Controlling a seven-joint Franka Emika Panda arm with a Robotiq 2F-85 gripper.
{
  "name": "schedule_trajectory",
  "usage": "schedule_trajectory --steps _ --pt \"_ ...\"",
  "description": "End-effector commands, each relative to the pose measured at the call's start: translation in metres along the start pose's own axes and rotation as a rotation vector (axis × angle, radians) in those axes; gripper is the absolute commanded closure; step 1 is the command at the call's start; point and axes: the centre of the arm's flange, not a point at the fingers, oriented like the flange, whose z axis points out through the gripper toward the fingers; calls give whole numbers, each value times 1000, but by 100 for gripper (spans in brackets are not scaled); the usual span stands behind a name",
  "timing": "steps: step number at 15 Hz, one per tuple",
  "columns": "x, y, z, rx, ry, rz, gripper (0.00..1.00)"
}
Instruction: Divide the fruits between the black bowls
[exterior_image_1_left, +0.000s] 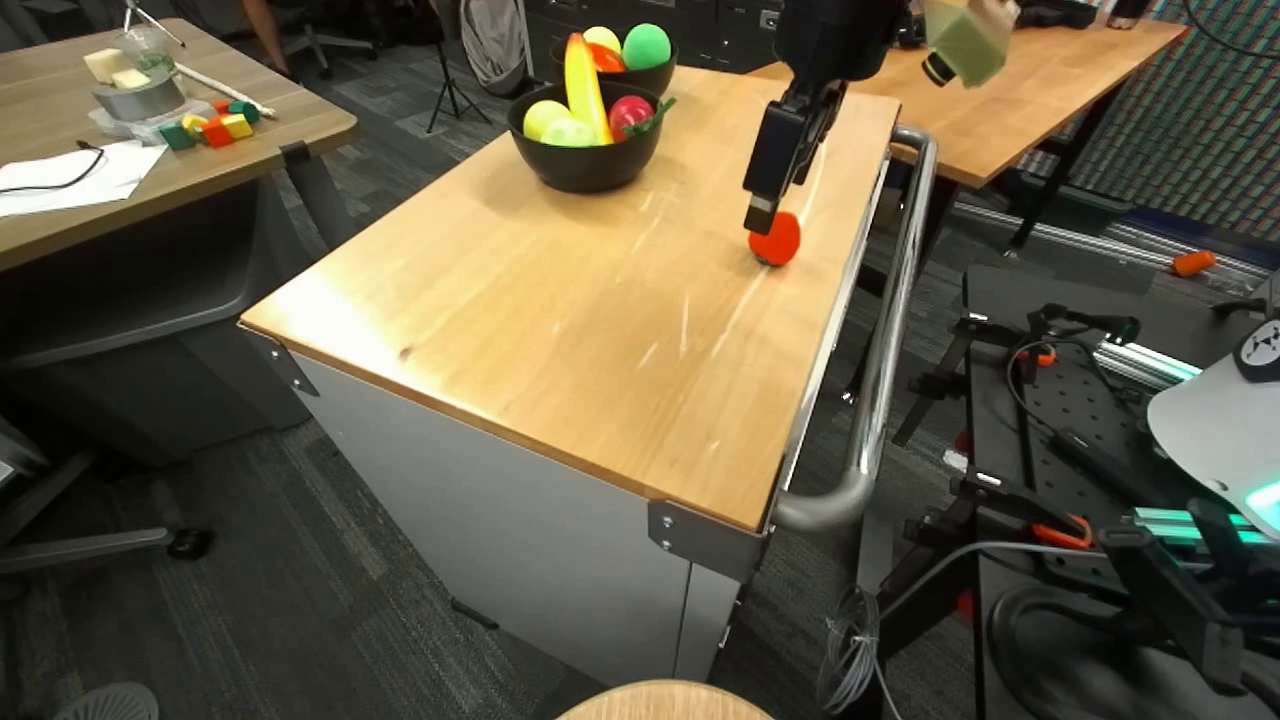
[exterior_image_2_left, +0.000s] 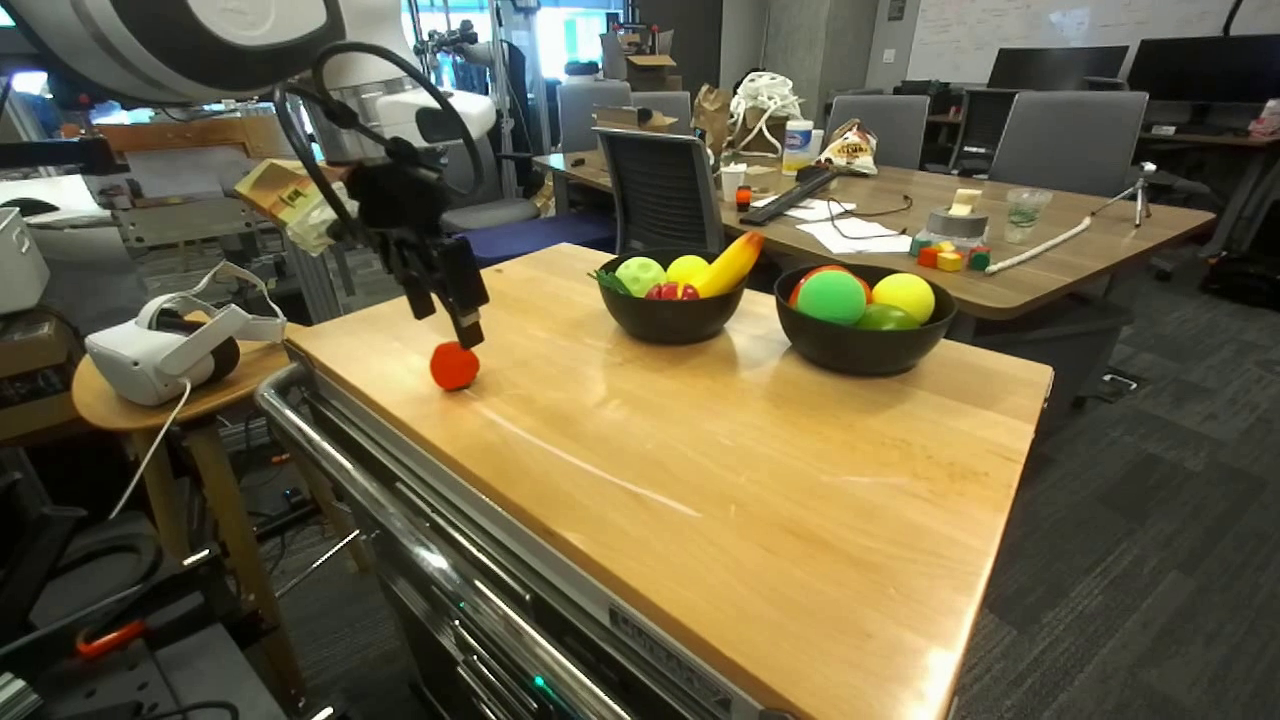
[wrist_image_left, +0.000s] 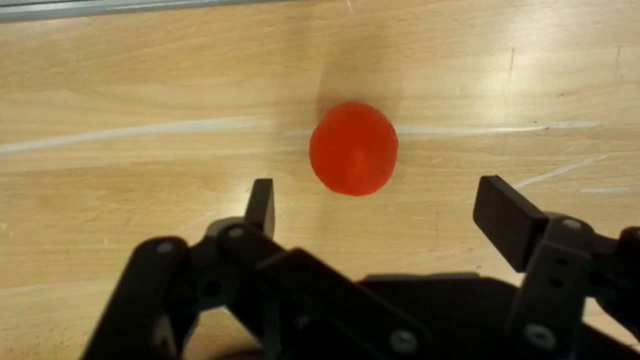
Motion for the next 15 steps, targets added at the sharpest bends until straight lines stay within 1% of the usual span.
schedule_trajectory --steps 1,2,3,4,6,7,9,10,11,12,14,15 --pt "7 1 10 19 -11 7 0" --pt "7 1 14 14 -19 5 0" --pt "7 1 16 9 -27 -1 5" --pt "7 1 19 8 -33 -4 25" --pt "8 1 22 5 -42 -6 42" --pt "8 2 23 4 -46 -6 52" --pt "9 4 24 0 -50 -3 65" --pt "10 5 22 -4 -47 -2 73" --pt "14 6 16 -12 -33 -2 77" --pt "21 6 7 -31 -9 -4 77" --pt "47 2 -35 -98 99 -69 77" --pt "63 1 -60 -123 132 -108 77"
